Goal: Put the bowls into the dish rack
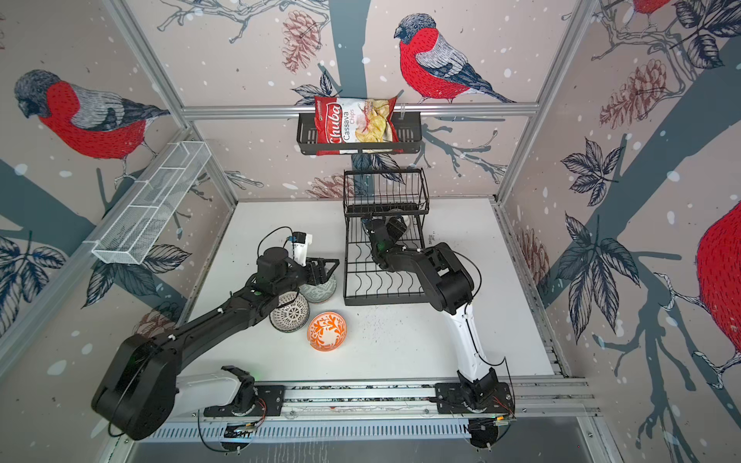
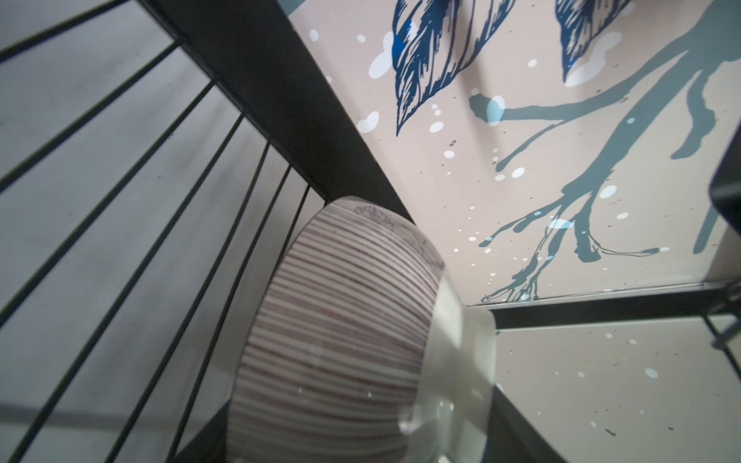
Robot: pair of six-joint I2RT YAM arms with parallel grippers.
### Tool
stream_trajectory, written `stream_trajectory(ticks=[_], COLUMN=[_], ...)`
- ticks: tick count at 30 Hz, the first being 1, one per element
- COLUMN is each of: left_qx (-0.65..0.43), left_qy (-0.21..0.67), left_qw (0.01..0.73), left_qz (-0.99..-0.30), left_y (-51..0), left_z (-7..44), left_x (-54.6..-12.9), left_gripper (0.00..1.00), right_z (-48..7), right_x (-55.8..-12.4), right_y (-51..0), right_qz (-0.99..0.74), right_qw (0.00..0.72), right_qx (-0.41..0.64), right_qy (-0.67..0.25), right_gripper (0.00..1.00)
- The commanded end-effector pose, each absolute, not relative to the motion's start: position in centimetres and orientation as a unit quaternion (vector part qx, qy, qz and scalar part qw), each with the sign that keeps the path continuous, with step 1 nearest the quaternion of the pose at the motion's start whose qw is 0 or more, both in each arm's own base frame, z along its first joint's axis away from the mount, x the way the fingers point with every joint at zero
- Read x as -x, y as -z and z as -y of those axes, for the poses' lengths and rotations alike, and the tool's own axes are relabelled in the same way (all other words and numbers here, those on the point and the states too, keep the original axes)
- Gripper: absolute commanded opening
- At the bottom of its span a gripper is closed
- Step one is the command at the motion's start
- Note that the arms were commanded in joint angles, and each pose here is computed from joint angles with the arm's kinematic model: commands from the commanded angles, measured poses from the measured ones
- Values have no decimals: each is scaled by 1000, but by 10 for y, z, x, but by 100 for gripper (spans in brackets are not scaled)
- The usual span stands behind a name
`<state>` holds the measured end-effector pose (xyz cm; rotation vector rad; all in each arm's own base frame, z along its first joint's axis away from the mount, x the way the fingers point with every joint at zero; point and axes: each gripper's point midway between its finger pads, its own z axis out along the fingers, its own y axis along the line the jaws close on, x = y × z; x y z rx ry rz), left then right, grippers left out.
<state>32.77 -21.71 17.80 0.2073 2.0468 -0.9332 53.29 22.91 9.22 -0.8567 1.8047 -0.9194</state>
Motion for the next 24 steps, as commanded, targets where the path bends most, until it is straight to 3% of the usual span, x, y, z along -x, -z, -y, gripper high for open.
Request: stream_trajectory(ticks=[1, 6, 15, 24], left_qx=[-86, -86, -86, -87], left_qy=[377, 377, 373, 369], left_qw=[445, 444, 446, 453], left_qz=[-808, -808, -809, -807], left_y=[-188, -188, -189, -194], left_z=[218, 218, 216, 215], left_x=[-332, -331, -331, -331], left_gripper=[74, 74, 74, 74], right_z=[-231, -229, -230, -232], right_x=[-538, -542, -542, -543], right_y=[-95, -85, -76, -79], right_qz=[-738, -741, -747, -751], right_qw=[466, 457, 448, 453], right_qx=[330, 332, 335, 327], right_qy=[360, 362, 359, 351], right_gripper=[66, 67, 82, 90])
